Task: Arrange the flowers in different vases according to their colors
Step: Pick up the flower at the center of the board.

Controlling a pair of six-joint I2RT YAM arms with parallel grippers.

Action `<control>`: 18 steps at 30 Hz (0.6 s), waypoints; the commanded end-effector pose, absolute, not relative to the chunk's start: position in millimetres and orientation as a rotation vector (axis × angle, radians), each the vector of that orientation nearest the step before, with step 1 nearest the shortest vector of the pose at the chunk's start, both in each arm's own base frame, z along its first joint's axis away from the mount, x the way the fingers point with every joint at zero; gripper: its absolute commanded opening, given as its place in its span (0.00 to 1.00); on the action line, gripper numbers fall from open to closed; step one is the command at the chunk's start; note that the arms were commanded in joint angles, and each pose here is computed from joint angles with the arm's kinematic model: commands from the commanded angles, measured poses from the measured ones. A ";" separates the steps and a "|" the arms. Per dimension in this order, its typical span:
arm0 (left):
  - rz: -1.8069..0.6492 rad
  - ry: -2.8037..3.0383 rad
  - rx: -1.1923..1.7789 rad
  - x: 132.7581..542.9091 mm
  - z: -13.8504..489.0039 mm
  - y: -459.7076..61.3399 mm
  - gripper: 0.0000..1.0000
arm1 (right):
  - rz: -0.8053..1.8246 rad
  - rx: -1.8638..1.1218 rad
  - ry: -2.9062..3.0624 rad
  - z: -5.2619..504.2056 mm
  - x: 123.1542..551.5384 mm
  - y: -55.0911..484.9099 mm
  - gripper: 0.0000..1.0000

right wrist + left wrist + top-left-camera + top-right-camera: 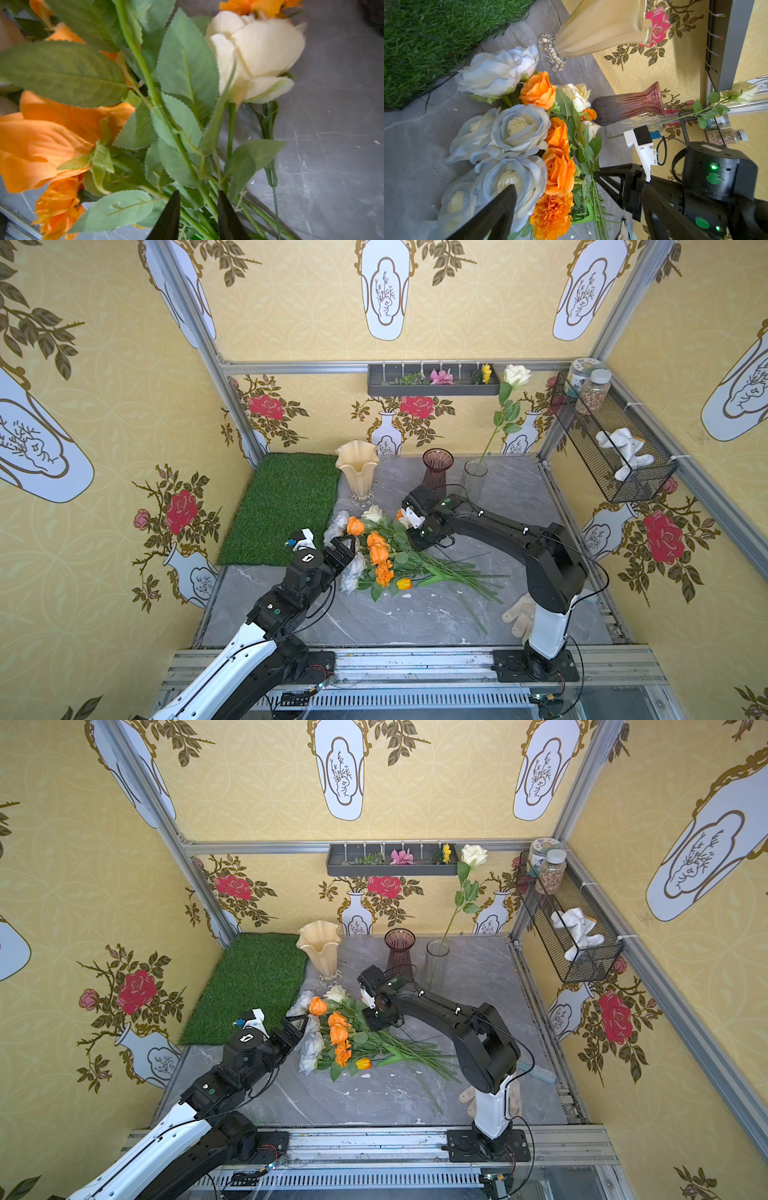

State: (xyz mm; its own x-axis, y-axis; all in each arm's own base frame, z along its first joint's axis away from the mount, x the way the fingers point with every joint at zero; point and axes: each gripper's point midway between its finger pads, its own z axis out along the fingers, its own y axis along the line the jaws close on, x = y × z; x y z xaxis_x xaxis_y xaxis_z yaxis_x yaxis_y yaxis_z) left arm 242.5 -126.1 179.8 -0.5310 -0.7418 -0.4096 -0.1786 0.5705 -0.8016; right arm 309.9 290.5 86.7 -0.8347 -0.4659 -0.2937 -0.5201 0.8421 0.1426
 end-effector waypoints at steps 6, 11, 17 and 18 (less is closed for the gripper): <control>-0.933 2.003 -0.713 244.8 187.1 -127.5 0.95 | 0.305 -0.793 2.778 74.4 307.0 297.0 0.31; -0.932 2.001 -0.717 244.3 186.7 -126.5 0.95 | 0.257 -0.808 2.793 62.7 310.7 294.5 0.25; -0.936 1.992 -0.721 243.6 187.2 -125.3 0.96 | 0.244 -0.812 2.783 63.8 313.8 294.2 0.24; -0.938 1.991 -0.721 243.5 187.5 -125.3 0.96 | 0.242 -0.811 2.777 66.1 314.6 294.2 0.22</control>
State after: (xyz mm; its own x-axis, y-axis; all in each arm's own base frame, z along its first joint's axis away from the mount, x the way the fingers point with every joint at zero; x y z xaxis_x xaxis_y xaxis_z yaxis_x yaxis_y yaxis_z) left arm 241.6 -125.4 184.0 -0.5249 -0.7459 -0.4101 -0.1676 0.5629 -0.8094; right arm 308.4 294.1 62.7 -0.8268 -0.5034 -0.2509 -0.5419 0.8324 0.1161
